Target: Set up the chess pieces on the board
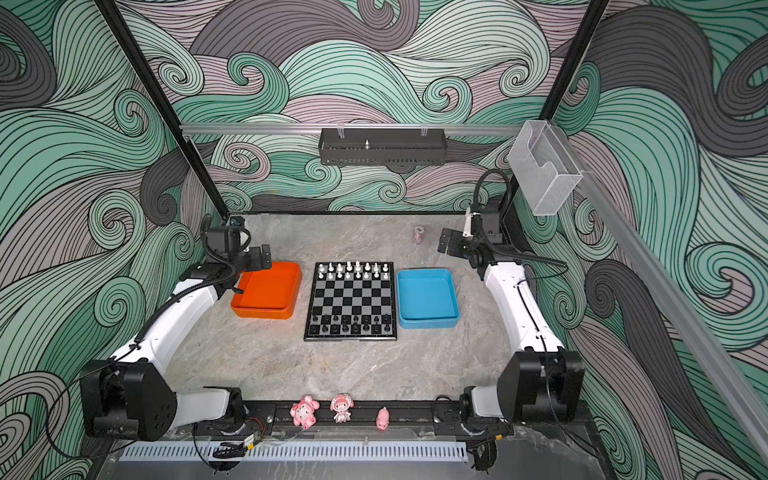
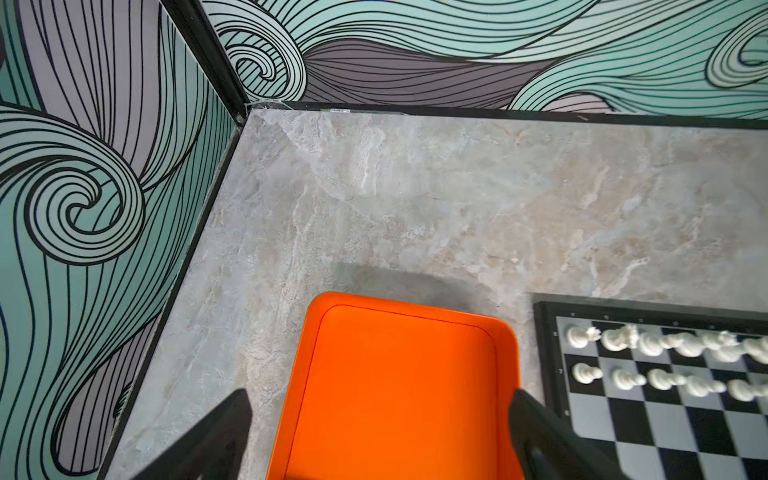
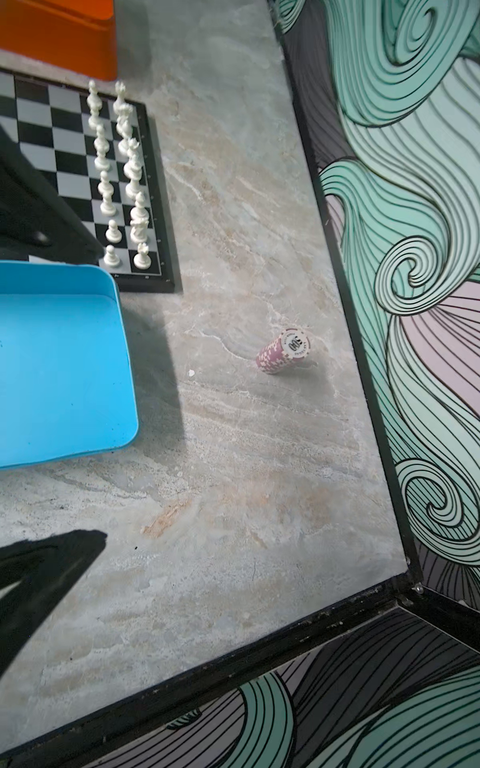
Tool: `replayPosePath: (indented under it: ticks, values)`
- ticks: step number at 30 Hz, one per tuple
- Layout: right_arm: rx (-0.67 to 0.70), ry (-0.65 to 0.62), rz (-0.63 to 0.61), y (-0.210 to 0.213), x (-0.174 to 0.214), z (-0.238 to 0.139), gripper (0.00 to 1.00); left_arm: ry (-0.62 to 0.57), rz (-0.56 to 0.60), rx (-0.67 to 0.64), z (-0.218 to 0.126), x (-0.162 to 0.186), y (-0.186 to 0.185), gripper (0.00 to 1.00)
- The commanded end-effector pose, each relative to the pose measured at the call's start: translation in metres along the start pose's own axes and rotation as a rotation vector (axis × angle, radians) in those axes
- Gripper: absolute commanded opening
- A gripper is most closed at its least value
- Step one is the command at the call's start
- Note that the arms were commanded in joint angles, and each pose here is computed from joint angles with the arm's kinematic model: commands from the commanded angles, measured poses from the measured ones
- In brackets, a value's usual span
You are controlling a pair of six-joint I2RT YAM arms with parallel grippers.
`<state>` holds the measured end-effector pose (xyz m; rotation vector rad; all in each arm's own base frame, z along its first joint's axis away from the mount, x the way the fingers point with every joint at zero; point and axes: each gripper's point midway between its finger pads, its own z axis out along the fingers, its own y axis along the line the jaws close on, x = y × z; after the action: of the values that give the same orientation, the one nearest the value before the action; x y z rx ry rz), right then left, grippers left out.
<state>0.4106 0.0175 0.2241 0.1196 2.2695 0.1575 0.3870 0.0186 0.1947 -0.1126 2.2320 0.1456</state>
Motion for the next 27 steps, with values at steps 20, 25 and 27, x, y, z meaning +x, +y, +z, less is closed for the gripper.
replayPosePath:
  ticks: [20,25,27]
  values:
    - [0.073,-0.171,-0.173,-0.027,0.059,0.036,0.99,-0.148,-0.136,0.005,0.05,0.057,0.037,0.99]
    - [0.067,-0.248,-0.177,-0.031,0.077,0.052,0.99,-0.125,-0.077,0.112,0.065,0.066,0.017,0.99]
    - [0.053,-0.282,-0.175,-0.03,0.084,0.057,0.99,-0.101,-0.024,0.204,0.069,0.07,0.0,0.99]
